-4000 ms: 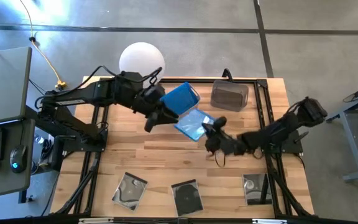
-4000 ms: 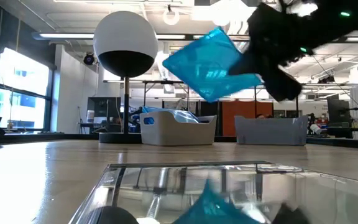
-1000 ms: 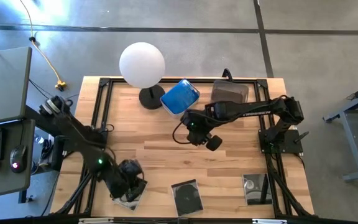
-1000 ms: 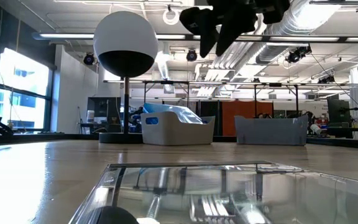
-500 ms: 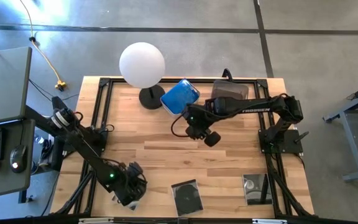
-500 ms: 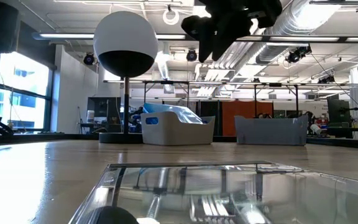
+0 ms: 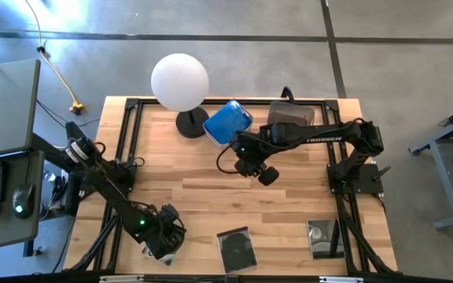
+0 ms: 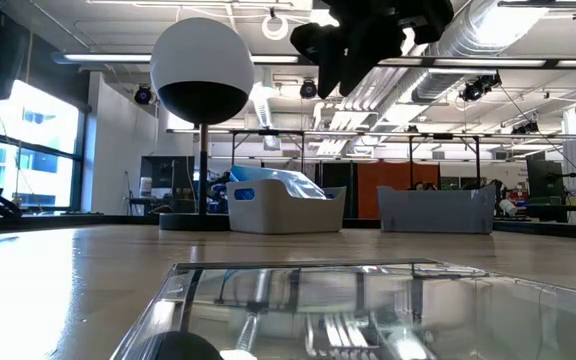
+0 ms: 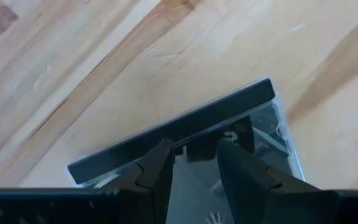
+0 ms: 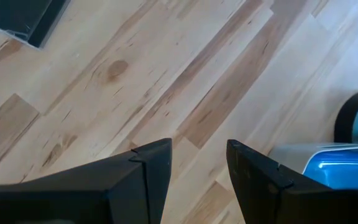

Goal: Pick & place jewel cases by type
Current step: Put the left black CD case into the black bin

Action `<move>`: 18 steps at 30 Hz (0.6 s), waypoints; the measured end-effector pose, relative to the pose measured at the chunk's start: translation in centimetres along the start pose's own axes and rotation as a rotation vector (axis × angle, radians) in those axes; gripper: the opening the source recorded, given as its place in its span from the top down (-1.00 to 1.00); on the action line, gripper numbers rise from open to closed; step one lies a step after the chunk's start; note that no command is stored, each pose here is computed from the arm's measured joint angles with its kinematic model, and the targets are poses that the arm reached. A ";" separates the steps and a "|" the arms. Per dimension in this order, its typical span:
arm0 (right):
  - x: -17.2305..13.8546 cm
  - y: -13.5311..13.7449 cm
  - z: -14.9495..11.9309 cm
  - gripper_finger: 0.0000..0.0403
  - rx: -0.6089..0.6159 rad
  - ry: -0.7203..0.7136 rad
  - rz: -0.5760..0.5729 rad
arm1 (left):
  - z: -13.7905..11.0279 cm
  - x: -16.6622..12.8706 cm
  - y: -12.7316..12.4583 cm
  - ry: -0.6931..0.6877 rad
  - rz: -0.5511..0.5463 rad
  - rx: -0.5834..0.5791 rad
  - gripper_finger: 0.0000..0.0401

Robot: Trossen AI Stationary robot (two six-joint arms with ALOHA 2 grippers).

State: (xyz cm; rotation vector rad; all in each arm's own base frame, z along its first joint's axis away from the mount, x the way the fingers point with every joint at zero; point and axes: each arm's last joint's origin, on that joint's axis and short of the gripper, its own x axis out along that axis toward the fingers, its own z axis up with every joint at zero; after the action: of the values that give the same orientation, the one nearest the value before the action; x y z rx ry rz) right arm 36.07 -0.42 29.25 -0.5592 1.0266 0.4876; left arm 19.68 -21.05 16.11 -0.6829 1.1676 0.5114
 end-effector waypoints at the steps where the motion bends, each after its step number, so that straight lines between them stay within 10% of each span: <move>1: 0.0 0.0 0.0 0.26 0.000 0.000 0.000 | 0.0 0.0 0.0 -0.001 0.002 0.001 0.38; 18: 0.0 -0.2 0.4 0.26 -0.034 -0.068 0.002 | -0.2 1.5 -0.1 -0.093 0.038 0.061 0.38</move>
State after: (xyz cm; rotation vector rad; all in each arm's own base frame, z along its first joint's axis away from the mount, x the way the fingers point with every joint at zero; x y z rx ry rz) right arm 36.48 -0.30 29.49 -0.5676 0.9556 0.5234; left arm 20.11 -21.20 14.70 -0.5797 1.1056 0.5324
